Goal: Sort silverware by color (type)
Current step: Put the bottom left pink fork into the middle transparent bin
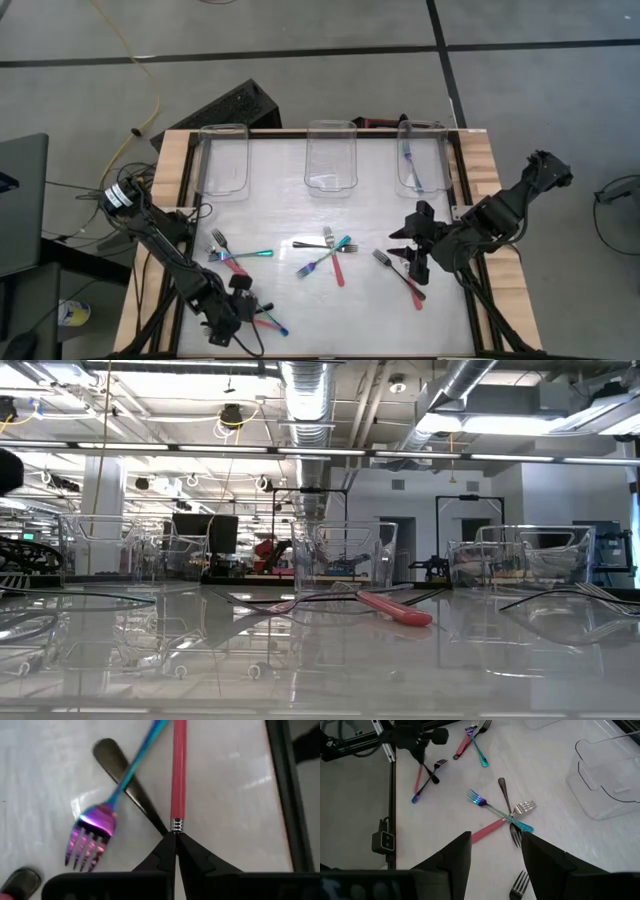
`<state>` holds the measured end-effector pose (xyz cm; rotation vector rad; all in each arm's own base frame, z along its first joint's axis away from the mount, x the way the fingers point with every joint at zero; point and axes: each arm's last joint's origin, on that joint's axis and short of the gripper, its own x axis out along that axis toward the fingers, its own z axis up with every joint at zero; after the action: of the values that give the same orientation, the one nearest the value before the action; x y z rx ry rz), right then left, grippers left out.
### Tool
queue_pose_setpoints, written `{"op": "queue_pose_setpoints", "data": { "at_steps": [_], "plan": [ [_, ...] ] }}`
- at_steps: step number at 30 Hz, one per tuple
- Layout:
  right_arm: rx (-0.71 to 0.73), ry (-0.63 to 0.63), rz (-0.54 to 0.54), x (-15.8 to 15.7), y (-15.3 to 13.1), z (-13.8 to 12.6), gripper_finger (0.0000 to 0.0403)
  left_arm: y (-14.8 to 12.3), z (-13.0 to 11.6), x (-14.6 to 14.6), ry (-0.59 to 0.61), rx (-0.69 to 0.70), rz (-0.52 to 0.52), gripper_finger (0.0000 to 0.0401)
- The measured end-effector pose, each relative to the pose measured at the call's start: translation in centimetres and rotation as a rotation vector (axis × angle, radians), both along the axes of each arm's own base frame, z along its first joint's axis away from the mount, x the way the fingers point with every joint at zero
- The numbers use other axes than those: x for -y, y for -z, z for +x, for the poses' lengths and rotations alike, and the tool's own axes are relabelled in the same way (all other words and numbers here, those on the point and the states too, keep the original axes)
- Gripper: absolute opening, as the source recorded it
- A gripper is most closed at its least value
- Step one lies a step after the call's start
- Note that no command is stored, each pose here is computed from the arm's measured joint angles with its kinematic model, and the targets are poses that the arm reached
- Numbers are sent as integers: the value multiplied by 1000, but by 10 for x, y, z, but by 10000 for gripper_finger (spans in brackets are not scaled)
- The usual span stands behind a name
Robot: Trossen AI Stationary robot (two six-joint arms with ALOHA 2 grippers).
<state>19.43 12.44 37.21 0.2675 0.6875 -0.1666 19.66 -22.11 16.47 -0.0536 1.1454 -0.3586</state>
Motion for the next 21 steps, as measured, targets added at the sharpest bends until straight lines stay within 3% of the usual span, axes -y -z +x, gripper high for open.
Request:
{"op": "queue_pose_setpoints", "data": {
  "at_steps": [7, 14, 21],
  "plan": [
    [-4, -1, -4, 0, 0, 0, 195, -47, 12, -4, 58, 36, 54, 2],
    [9, 9, 16, 0, -1, 1, 195, -113, 31, -29, 44, 206, 171, 1],
    [108, 141, 105, -1, 3, 30, 195, -155, 56, -63, -121, 373, 235, 0]
  ]
}}
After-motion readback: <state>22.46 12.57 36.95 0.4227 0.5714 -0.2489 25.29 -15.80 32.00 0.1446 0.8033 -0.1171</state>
